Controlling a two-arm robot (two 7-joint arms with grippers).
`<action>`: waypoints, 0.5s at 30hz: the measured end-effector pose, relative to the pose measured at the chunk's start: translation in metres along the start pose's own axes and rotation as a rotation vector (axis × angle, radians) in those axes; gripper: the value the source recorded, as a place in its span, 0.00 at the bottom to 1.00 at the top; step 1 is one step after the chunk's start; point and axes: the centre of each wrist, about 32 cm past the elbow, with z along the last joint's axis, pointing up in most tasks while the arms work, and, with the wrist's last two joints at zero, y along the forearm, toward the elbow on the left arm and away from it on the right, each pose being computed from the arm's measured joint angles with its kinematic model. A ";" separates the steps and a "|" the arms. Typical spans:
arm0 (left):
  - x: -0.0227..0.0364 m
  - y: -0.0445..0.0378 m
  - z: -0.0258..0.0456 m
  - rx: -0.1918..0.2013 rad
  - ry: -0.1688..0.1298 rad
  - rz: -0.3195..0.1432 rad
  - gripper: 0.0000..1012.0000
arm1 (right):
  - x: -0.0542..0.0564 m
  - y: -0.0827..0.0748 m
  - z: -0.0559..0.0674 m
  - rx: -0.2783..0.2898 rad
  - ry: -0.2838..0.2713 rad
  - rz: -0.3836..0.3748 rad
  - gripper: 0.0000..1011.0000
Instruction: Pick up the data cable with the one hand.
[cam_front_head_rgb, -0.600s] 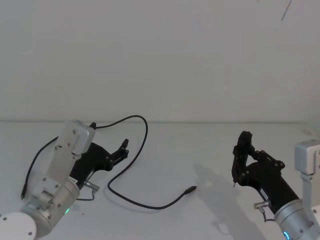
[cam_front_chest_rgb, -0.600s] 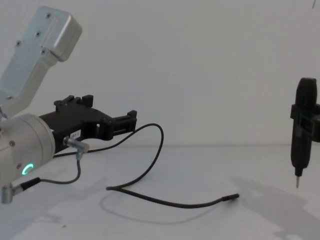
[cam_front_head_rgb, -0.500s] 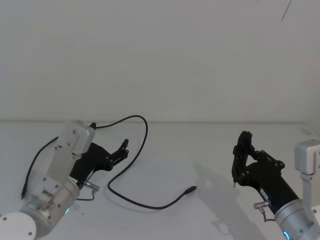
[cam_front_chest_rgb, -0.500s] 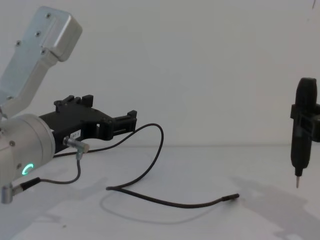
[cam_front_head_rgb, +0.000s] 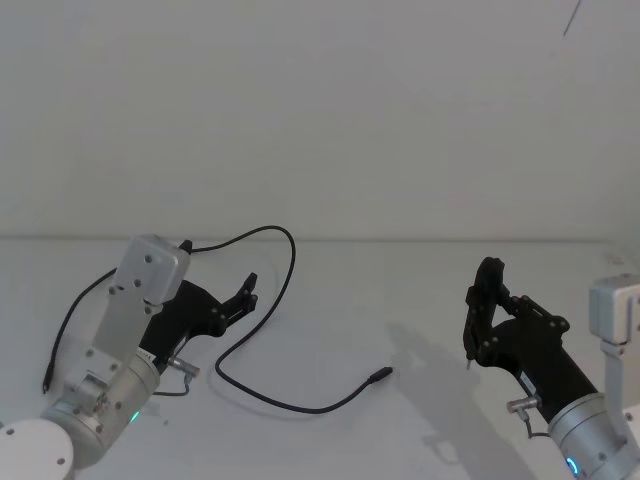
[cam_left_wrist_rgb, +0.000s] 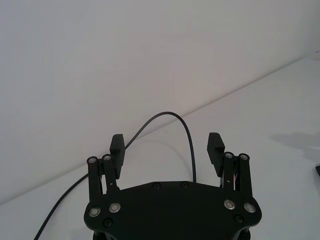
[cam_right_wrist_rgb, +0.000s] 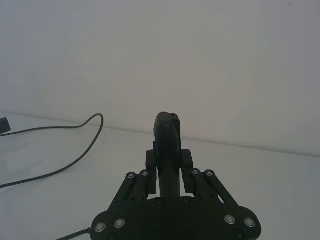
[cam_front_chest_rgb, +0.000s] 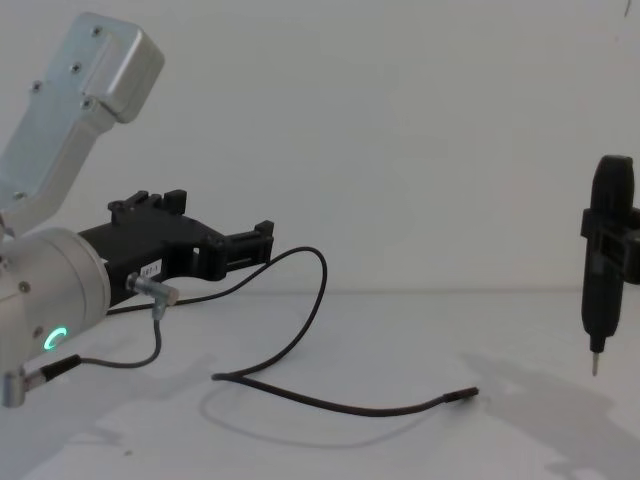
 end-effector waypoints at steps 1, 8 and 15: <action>0.0000 0.0000 0.0000 0.000 0.000 0.000 0.99 | 0.000 0.000 0.000 0.000 0.000 0.000 0.28; 0.0000 0.0000 0.0000 0.000 0.000 0.000 0.99 | 0.000 0.000 0.000 0.000 0.000 0.000 0.28; 0.0000 0.0000 0.0000 0.000 0.000 0.000 0.99 | 0.000 0.000 0.000 0.000 0.000 0.000 0.28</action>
